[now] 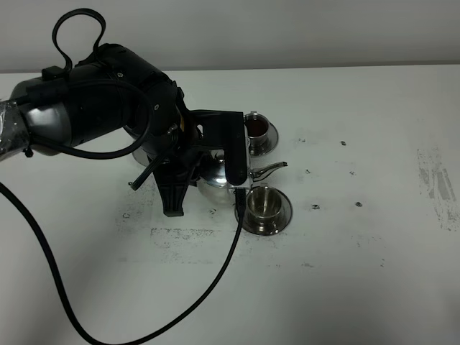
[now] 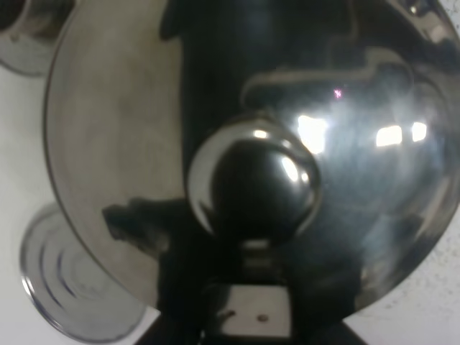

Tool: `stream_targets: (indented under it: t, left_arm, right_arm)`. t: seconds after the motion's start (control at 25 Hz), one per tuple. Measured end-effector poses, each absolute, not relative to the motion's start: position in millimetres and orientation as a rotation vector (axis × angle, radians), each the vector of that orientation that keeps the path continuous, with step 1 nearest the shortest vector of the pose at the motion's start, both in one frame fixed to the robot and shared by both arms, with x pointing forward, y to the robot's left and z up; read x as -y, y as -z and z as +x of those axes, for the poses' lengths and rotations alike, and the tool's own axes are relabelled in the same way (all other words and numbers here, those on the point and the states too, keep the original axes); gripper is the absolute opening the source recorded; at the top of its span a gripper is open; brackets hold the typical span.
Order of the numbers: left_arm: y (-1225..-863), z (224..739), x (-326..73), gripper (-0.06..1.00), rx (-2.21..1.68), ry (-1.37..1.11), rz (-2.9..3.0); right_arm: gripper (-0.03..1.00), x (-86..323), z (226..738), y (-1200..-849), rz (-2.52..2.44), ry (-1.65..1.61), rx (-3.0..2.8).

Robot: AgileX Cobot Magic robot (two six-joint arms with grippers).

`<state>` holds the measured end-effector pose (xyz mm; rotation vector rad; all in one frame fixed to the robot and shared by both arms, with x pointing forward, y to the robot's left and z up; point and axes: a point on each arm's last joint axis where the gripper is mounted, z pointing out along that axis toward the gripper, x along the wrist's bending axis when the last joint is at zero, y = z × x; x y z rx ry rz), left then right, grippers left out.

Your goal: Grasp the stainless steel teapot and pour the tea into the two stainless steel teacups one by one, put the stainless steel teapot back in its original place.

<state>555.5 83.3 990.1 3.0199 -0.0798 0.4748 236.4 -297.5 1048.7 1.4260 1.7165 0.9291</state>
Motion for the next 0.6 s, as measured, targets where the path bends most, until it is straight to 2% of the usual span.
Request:
stream_targets:
  t: [0.6]
  left_arm:
    - [-990.5, 559.0, -96.4, 0.18, 0.295, -0.545, 3.171]
  right_arm:
    - [0.59, 297.5, 236.4, -1048.7, 1.426, -0.929, -1.717]
